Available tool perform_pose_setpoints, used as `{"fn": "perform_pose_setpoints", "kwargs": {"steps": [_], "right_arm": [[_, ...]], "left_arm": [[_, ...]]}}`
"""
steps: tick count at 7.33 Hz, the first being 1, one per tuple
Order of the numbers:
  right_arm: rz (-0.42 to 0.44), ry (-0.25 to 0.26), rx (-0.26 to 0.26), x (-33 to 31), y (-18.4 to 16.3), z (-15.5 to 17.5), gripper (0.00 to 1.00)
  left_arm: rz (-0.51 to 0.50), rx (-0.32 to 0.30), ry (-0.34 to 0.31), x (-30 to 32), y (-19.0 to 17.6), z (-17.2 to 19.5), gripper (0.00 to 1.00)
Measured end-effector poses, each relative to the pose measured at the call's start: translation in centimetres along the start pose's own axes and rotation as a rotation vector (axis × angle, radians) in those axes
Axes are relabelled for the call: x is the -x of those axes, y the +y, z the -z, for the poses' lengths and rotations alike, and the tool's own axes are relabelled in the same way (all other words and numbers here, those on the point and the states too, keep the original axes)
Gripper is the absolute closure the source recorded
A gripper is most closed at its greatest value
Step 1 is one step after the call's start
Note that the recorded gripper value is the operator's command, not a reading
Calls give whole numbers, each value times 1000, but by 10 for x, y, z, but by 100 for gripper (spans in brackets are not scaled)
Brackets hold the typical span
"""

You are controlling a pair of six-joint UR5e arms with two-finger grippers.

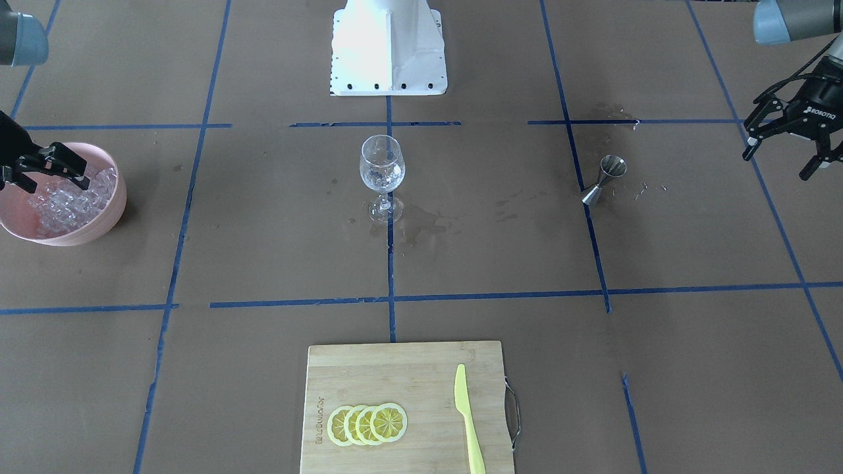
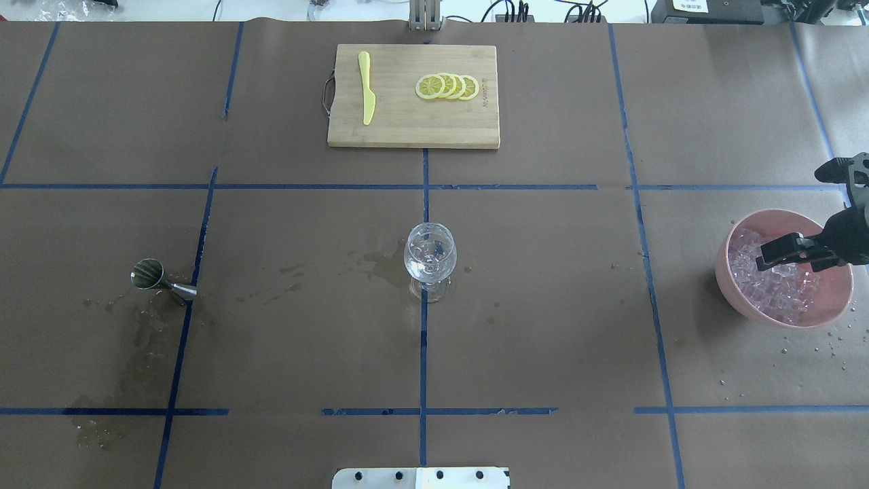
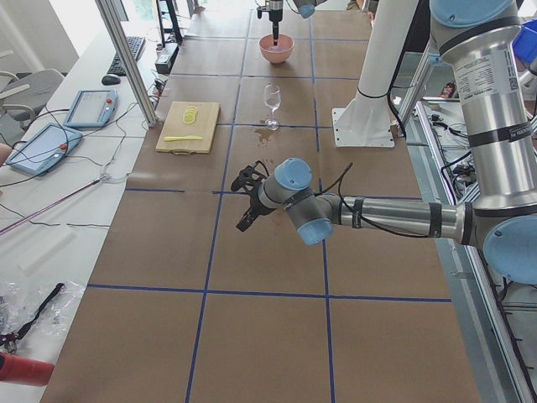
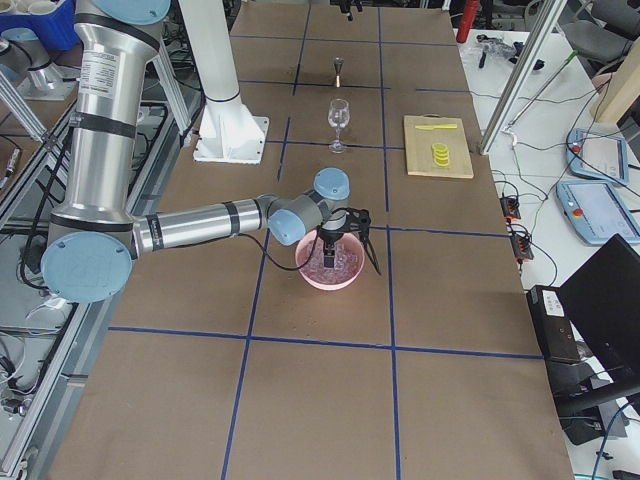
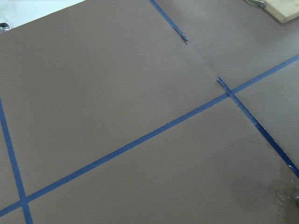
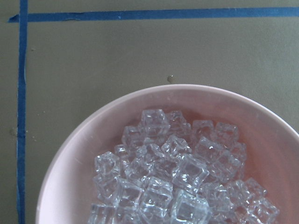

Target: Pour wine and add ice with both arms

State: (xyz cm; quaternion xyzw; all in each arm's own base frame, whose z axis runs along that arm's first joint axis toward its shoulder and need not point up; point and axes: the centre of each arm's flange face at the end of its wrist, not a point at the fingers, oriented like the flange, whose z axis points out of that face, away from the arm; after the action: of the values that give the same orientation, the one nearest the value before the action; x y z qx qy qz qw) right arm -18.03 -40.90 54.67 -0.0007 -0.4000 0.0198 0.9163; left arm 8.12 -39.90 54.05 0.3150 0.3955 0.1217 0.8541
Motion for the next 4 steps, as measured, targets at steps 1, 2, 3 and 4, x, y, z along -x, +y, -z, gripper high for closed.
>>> {"fn": "perform_pose_setpoints", "kwargs": {"steps": [1,2,3,4], "right_arm": [[-40,4,2,-1,0,-2,11],[-66,7,2,-2,0,-4,11],[-80,10,4,-3,-1,-6,11],[-89,20,3,-5,-3,-11,16]], "left_arm": [[4,-1,-3,1,1,1,0],[6,-5,-5,2,0,3,0],[7,-8,-6,2,0,4,0],[6,-13,-6,2,-1,5,0]]}}
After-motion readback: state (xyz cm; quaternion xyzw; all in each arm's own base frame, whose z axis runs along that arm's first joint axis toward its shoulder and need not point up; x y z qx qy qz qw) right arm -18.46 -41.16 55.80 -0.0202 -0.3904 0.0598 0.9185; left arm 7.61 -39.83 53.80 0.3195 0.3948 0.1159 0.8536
